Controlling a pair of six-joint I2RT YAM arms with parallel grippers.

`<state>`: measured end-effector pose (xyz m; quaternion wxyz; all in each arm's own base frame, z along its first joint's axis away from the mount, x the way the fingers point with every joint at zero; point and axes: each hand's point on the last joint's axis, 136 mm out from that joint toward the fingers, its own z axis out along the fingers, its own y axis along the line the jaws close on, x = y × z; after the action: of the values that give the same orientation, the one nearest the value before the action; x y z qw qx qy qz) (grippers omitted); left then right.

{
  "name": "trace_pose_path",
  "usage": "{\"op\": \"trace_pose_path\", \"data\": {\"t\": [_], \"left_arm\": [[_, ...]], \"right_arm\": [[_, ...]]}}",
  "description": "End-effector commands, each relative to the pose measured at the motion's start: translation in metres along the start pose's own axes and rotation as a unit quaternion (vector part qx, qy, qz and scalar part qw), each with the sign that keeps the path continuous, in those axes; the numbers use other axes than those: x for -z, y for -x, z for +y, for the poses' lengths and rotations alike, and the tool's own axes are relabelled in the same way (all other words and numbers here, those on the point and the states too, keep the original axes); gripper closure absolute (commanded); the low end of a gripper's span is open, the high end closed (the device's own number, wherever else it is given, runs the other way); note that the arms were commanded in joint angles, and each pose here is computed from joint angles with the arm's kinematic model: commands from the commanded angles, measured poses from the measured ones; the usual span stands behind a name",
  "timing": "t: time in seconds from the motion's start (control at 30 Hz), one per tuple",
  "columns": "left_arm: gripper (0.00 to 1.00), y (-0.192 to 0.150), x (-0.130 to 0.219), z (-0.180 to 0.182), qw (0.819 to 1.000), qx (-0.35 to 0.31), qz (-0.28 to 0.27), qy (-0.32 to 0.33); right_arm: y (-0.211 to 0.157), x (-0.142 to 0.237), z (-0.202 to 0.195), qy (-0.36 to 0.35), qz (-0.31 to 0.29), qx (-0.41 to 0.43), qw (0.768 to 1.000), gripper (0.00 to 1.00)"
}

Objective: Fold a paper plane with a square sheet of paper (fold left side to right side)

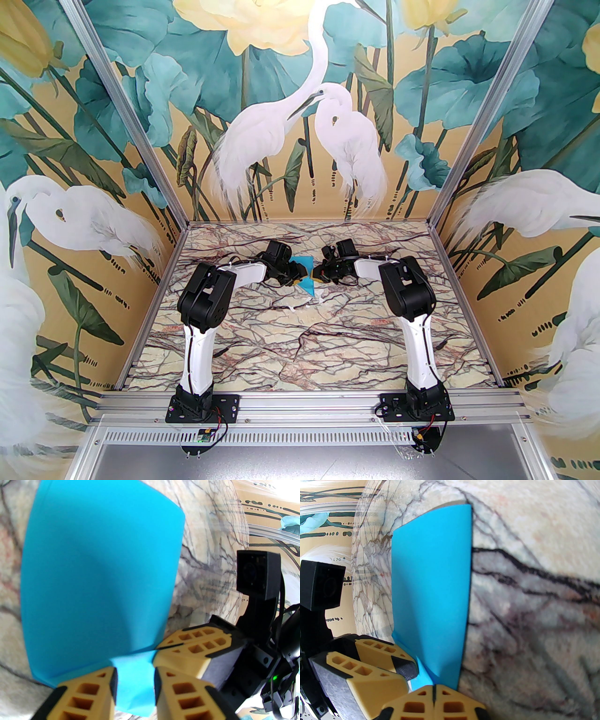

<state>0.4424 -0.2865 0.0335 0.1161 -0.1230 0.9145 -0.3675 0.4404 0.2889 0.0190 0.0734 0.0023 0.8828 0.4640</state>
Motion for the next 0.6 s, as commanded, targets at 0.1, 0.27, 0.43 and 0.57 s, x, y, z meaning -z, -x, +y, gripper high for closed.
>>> {"op": "trace_pose_path", "data": {"t": [0.1, 0.27, 0.43, 0.57], "left_arm": [[0.66, 0.022, 0.016, -0.002, 1.0, -0.008, -0.022, -0.003], [0.66, 0.017, 0.006, 0.015, 1.0, 0.001, -0.013, 0.014], [0.69, 0.009, -0.002, 0.031, 0.999, 0.02, -0.002, 0.027], [0.7, 0.003, -0.003, 0.038, 0.999, 0.029, 0.003, 0.033]], "right_arm": [[-0.006, -0.008, -0.026, -0.046, -0.003, -0.01, 0.999, 1.0], [-0.006, -0.008, -0.026, -0.045, -0.002, -0.011, 0.999, 1.0], [-0.007, -0.007, -0.025, -0.048, -0.003, -0.01, 0.999, 1.0], [-0.001, 0.002, -0.019, -0.06, -0.02, -0.004, 0.998, 0.8]]}}
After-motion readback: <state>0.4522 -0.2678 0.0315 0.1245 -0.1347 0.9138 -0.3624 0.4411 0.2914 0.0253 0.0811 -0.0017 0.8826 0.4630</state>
